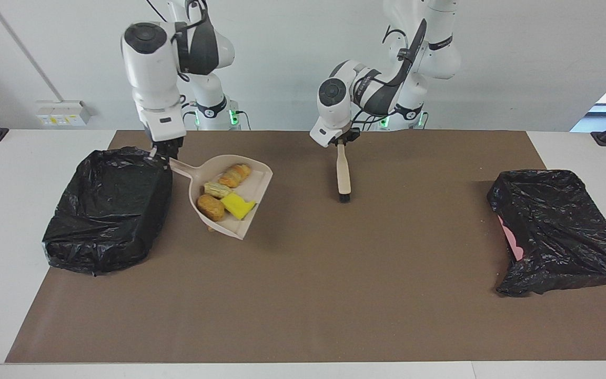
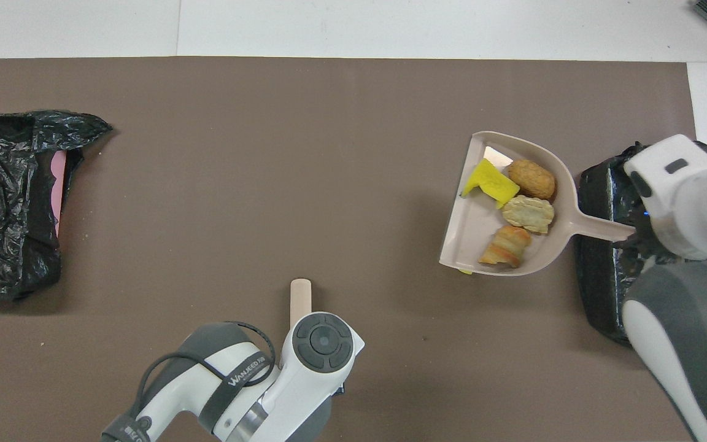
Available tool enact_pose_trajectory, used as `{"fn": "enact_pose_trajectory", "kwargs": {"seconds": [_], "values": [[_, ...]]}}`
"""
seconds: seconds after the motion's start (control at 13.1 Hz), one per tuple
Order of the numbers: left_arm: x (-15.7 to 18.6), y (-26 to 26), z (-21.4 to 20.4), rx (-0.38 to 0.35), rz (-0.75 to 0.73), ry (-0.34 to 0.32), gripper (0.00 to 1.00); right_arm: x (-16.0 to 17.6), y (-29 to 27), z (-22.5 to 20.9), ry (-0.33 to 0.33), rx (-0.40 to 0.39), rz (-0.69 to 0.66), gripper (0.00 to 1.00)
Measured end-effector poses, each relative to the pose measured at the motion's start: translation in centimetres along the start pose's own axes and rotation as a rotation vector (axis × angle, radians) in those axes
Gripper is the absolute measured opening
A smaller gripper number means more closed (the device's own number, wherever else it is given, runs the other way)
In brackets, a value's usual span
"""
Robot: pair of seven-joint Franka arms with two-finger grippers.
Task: Sweep and dump trash in bin
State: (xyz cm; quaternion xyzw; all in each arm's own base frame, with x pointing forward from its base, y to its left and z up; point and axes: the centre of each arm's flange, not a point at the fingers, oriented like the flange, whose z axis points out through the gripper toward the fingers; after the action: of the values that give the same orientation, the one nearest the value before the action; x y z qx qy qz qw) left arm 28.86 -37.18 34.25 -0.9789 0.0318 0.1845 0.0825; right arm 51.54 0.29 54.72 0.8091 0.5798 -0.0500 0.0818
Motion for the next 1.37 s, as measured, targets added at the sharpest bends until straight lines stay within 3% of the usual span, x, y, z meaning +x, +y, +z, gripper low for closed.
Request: {"fn": "enact_pose_trajectory", "kwargs": {"seconds": [0.38, 0.61, 0.84, 0.99, 1.07, 1.37], "values": [[-5.3, 1.5, 2.7, -0.072, -0.048, 0.033, 0.26, -18.2, 2.1, 1.5, -0.003, 0.021, -0.012, 0.32], [-5.6, 1.2, 3.2, -0.080, -0.079, 0.027, 0.26, -25.2, 2.3, 2.5, -0.121, -0.019, -0.033, 0.32], [-5.6, 1.3, 3.3, -0.084, -0.082, 0.031, 0.26, -26.7, 2.7, 4.3, -0.260, -0.046, -0.085, 0.32], [-5.7, 1.3, 3.3, -0.087, -0.081, 0.034, 0.27, -26.6, 3.0, 6.5, -0.285, -0.046, -0.115, 0.32], [-5.6, 1.4, 3.2, -0.091, -0.080, 0.038, 0.32, -26.5, 3.3, 7.5, -0.303, -0.039, -0.133, 0.32], [-5.3, 1.5, 2.6, -0.108, -0.047, 0.051, 0.80, -26.1, 3.9, 8.3, -0.419, -0.032, -0.253, 0.32]]}}
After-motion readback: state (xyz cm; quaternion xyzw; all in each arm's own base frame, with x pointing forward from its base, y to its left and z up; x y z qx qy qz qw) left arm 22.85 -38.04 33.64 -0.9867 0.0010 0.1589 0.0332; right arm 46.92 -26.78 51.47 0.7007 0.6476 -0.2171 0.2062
